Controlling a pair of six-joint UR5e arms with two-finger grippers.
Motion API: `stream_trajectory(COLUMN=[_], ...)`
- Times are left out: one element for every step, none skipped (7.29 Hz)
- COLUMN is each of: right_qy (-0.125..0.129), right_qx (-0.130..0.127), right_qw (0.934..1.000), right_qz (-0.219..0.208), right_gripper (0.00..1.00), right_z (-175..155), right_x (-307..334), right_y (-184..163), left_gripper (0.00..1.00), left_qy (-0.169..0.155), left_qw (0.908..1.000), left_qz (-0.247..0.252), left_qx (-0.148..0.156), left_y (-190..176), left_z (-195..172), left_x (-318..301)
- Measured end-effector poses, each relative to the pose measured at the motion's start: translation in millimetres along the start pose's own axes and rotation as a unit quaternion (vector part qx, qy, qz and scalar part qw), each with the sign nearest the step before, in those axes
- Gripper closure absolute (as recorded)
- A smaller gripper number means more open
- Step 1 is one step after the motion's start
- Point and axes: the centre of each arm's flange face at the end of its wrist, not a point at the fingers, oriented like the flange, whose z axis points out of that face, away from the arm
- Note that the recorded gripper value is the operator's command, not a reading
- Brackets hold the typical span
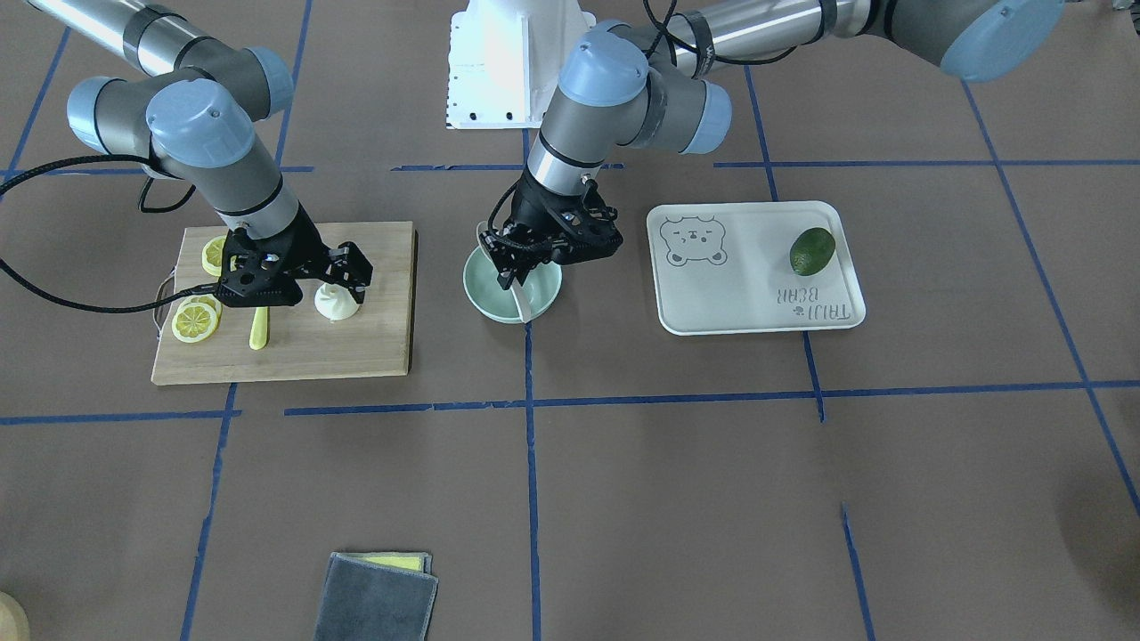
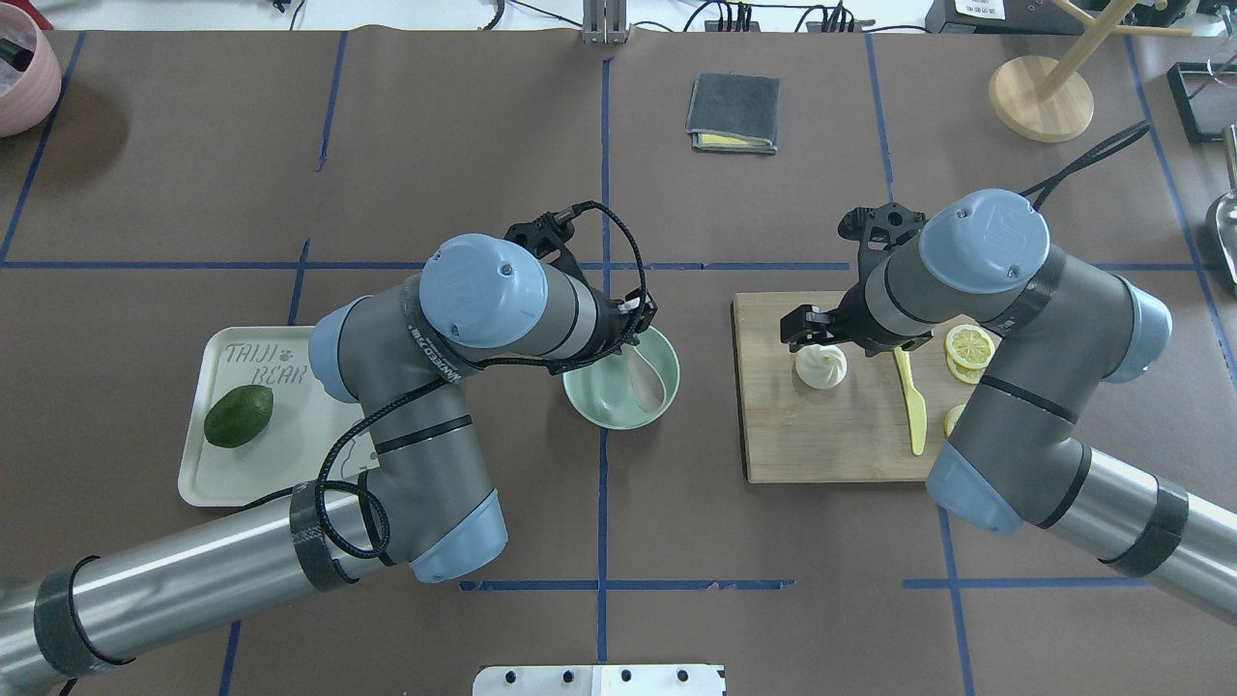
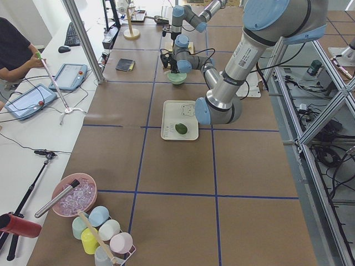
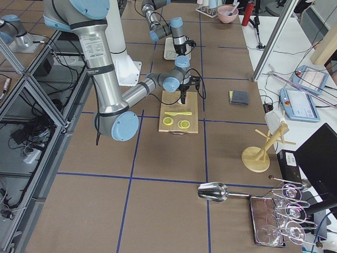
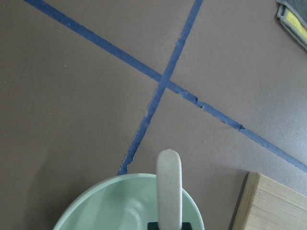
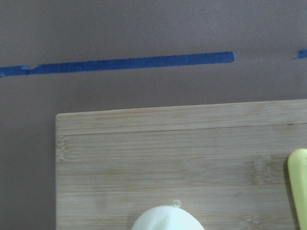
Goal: Put spoon and bun in bowl
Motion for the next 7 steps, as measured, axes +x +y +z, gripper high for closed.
stream_trajectory(right_qy=[0.0,-0.002,-0.003,-0.004,-0.005,-0.005,-0.006], right_qx=[0.0,0.001,0.001,0.002,0.002,0.002,0.002], right_qw=[1.0,1.0,1.0,1.0,1.0,1.0,1.0], right_qz=[-0.001,-0.001,-0.002,-0.002,-0.002,-0.002,-0.003], right_gripper=[0.21,0.2,0.19,0.25,0.61,0.99,1.0], right_z=[1.2,0.6,-0.1,-0.6,-1.5,-1.8,-2.1], right_x=[-2.1,-5.0,-6.7,-8.0,-9.6,-9.9,-9.9], right_y=[0.2,-0.3,-0.5,-0.6,-0.9,-1.0,-1.2], left_gripper=[1.0,1.0,1.0,1.0,1.0,1.0,1.0], left_qy=[0.0,0.0,0.001,0.003,0.003,0.002,0.001], left_qw=[1.0,1.0,1.0,1.0,0.9999,0.9999,0.9998], left_qz=[0.0,0.0,0.0,-0.001,-0.003,-0.005,-0.006], left_qx=[0.0,0.0,0.002,0.006,0.012,0.016,0.018], left_y=[1.2,1.2,-1.5,-9.2,-18.7,-25.3,-28.0], left_z=[0.5,0.6,-0.1,-1.5,-1.8,-1.4,-0.9], left_x=[0.1,0.0,-0.1,-0.2,-0.9,-1.7,-2.3])
